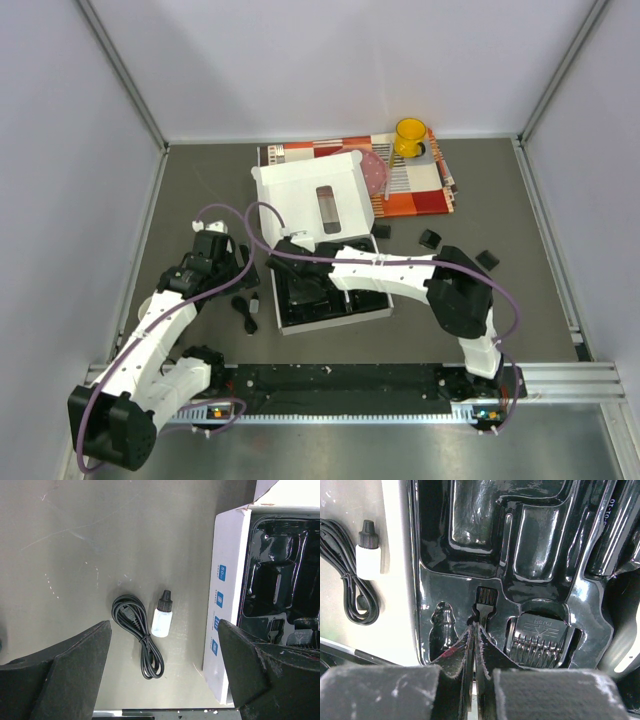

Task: Sort the hair-cutting tools

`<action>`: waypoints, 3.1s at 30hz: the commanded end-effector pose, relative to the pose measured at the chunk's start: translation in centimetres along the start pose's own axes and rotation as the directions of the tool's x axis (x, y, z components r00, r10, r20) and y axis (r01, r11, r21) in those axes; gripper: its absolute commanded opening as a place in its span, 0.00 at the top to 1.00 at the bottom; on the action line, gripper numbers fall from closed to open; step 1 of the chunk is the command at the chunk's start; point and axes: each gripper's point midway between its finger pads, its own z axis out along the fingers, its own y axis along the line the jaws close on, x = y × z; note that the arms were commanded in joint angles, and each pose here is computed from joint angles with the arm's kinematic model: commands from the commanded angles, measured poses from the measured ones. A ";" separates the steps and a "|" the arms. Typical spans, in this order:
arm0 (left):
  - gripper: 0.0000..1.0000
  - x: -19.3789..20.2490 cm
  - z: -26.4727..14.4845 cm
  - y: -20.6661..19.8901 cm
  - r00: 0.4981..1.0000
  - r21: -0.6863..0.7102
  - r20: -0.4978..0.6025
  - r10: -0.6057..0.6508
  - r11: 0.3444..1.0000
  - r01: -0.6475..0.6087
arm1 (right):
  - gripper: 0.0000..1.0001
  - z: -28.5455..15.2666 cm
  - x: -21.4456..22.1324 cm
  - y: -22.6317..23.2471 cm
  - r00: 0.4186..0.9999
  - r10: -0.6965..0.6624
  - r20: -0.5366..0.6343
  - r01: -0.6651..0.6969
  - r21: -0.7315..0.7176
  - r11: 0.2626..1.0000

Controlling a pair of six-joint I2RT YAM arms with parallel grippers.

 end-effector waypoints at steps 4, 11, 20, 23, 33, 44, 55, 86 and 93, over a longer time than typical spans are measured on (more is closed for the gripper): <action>0.08 -1.3 -0.5 -0.2 0.999 -0.002 0.041 -0.007 1.000 0.007 | 1.00 0.0 0.4 1.0 1.000 -0.022 -0.008 0.022 -0.006 1.000; 0.07 -1.3 -0.5 -0.3 0.999 -0.001 0.039 -0.007 1.000 0.007 | 1.00 -2.1 -1.7 1.9 0.998 -0.024 0.052 0.026 -0.046 0.999; 0.07 -1.4 -0.8 0.1 0.998 -0.024 0.050 -0.025 0.999 0.026 | 0.94 -6.6 -5.2 3.9 0.988 -0.024 0.150 0.042 -0.116 0.992; 0.06 -1.4 -0.8 0.1 0.998 -0.024 0.052 -0.028 0.999 0.030 | 0.90 -7.6 -5.3 3.3 0.987 -0.014 0.162 0.032 -0.107 0.994; 0.08 0.9 -1.1 -1.0 0.988 0.003 -0.078 -0.135 0.991 0.135 | 0.63 -11.3 -6.3 -3.2 0.969 0.081 0.232 -0.075 -0.038 0.996; 0.24 5.6 1.3 2.9 0.936 -0.264 -0.165 -0.312 0.928 0.263 | 0.62 -11.3 -4.6 -7.9 0.968 0.120 0.219 -0.127 0.018 0.992; 0.45 7.3 2.8 3.2 0.925 -0.277 -0.221 -0.309 0.929 0.244 | 0.62 -11.9 -4.6 -10.0 0.953 0.154 0.260 -0.170 0.041 0.985; 0.91 -2.1 -3.1 -1.9 0.987 0.002 -0.028 -0.158 0.987 0.158 | 0.62 -13.1 -5.7 -11.5 0.932 0.166 0.321 -0.190 0.043 0.981; 0.90 -2.2 -3.2 -8.1 0.928 0.210 -0.168 -0.333 0.908 0.364 | 0.62 -14.5 -5.6 -12.7 0.913 0.203 0.354 -0.228 0.029 0.973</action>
